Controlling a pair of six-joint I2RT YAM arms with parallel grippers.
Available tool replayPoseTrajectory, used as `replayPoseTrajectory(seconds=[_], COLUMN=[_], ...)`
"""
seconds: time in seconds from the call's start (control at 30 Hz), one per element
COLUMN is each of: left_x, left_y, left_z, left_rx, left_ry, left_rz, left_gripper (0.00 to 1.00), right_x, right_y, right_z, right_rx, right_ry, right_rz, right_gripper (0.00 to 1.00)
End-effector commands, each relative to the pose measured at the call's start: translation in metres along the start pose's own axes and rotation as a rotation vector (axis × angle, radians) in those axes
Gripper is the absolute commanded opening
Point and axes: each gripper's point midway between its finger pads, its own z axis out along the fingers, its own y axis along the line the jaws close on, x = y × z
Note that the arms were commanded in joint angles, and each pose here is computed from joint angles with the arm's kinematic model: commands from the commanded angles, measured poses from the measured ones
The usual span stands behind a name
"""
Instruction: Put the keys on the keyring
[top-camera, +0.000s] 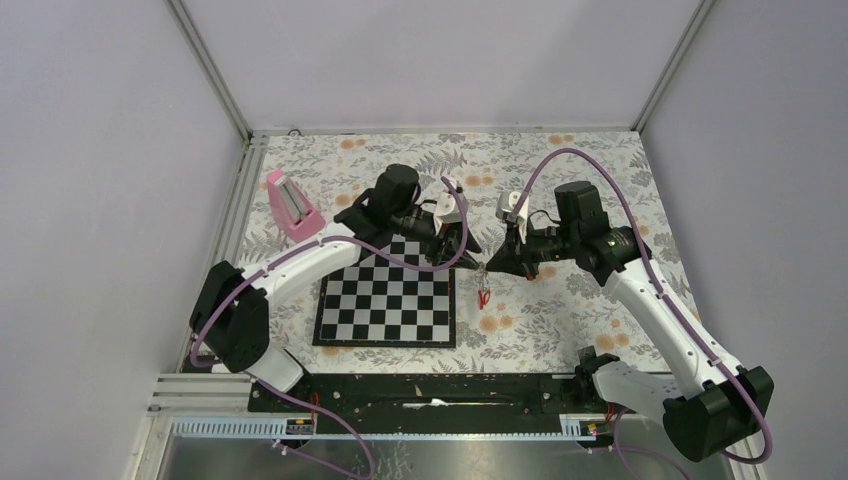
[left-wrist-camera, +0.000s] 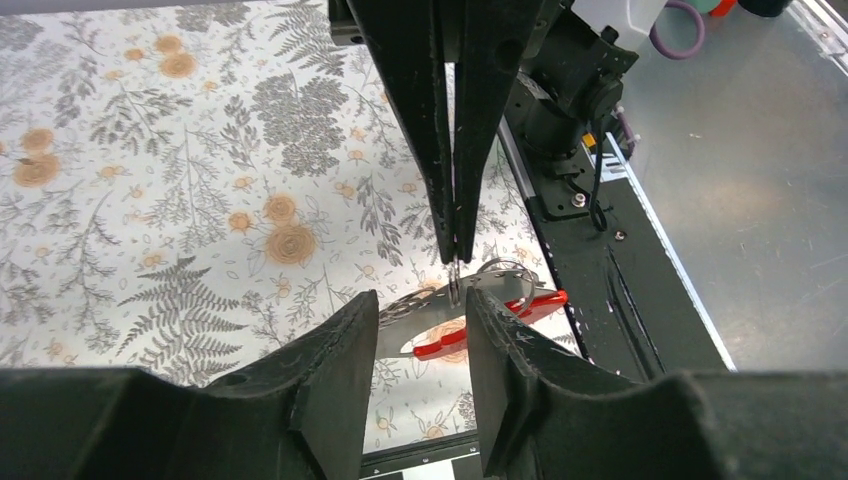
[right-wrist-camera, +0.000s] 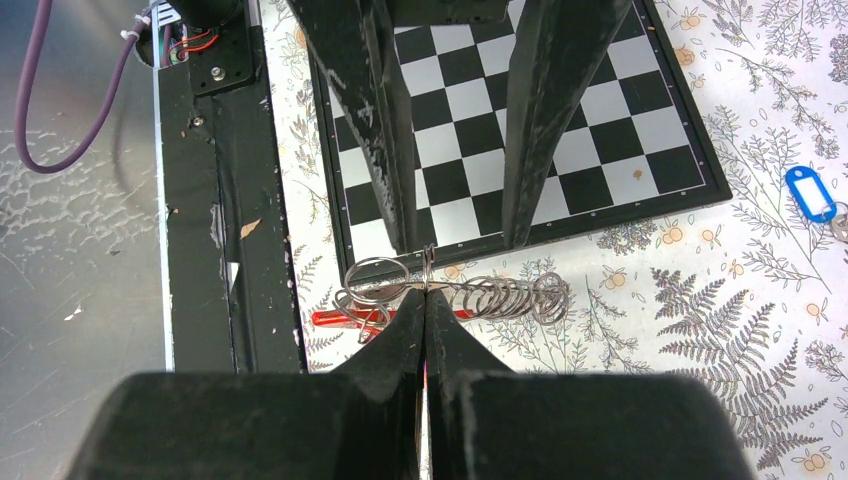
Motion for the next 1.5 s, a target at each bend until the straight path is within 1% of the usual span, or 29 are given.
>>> replayPoseTrajectory(seconds=[0.0, 0.17, 0.37, 0.63, 1.47], left_x=[-0.018, -0.013, -0.013, -0.013, -0.014], left_y=[-0.005, -0.008, -0.007, -0.007, -0.009], left_z=[0.005, 0.01, 0.011, 0.012, 0.014], left_rx=[0.052, 0.06, 0.056, 0.063, 0.07], left_ry=[-0.025, -0.014, -0.012, -0.012, -0.017], left_rz=[0.064, 0.059, 0.06, 0.061, 0.071], left_gripper=[0.42, 0.39, 0.31, 0.24, 0.15], right_x=[-0.02, -0.017, -0.016, -0.014, -0.006], right_y=[-0.001, -0.001, -0.002, -0.002, -0.002], right_z=[-0.003, -0.002, -0.001, -0.001, 0.001], right_rx=[0.012, 0.013, 0.012, 0.012, 0.016], right_ry=[-0.033, -0.031, -0.031, -0.03, -0.021], right_rz=[-0.057, -0.054, -0.051, -0.047, -0.034], right_gripper=[0.0, 0.0, 0.0, 0.0, 0.0])
